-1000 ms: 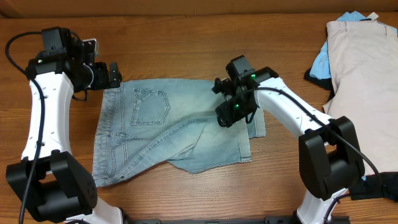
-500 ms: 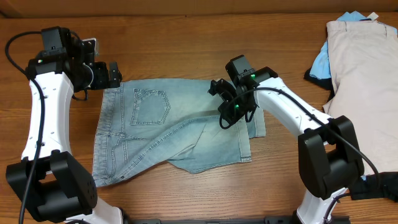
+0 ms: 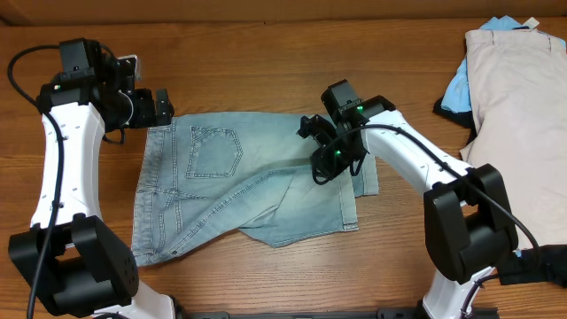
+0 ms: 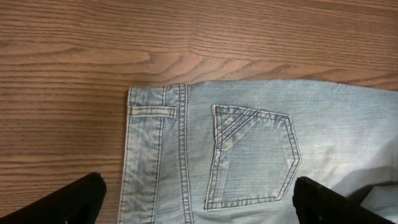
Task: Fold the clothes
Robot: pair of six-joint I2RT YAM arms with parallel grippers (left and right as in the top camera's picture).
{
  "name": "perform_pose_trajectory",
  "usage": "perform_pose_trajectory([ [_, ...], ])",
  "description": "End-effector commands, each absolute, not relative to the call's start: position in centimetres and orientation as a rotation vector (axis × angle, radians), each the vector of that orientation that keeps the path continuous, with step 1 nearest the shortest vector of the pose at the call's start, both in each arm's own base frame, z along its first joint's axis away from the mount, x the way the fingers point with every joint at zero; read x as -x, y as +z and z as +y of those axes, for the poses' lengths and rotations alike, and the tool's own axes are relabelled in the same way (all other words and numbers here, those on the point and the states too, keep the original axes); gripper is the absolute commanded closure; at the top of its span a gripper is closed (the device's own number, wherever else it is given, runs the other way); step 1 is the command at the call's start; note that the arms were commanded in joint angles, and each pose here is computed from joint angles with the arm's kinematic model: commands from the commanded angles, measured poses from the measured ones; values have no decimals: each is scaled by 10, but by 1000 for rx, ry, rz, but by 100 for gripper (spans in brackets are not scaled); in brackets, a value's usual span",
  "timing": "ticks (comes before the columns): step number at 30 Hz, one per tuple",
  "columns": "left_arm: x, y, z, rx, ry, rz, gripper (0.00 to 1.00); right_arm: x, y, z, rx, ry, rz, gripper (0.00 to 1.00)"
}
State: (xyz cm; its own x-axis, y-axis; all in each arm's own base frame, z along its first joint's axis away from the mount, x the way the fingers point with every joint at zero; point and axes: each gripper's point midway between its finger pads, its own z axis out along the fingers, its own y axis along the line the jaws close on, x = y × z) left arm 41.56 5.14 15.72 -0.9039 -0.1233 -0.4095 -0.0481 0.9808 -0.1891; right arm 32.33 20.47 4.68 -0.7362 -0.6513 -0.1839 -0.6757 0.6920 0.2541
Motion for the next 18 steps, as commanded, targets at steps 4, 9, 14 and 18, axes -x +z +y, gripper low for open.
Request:
perform_pose_trajectory([
  [4, -417, 156, 49, 113, -255, 2695, 2, -317, 42, 203, 1057, 501, 2864, 96],
  [9, -417, 156, 49, 98, -251, 2695, 3, -315, 55, 206, 990, 506, 2883, 96],
  [14, -415, 157, 49, 97, -253, 2704, 4, -285, 111, 217, 998, 519, 2839, 96],
  [18, -413, 157, 52, 107, -252, 2708, 4, -235, 141, 231, 1024, 518, 2881, 96],
])
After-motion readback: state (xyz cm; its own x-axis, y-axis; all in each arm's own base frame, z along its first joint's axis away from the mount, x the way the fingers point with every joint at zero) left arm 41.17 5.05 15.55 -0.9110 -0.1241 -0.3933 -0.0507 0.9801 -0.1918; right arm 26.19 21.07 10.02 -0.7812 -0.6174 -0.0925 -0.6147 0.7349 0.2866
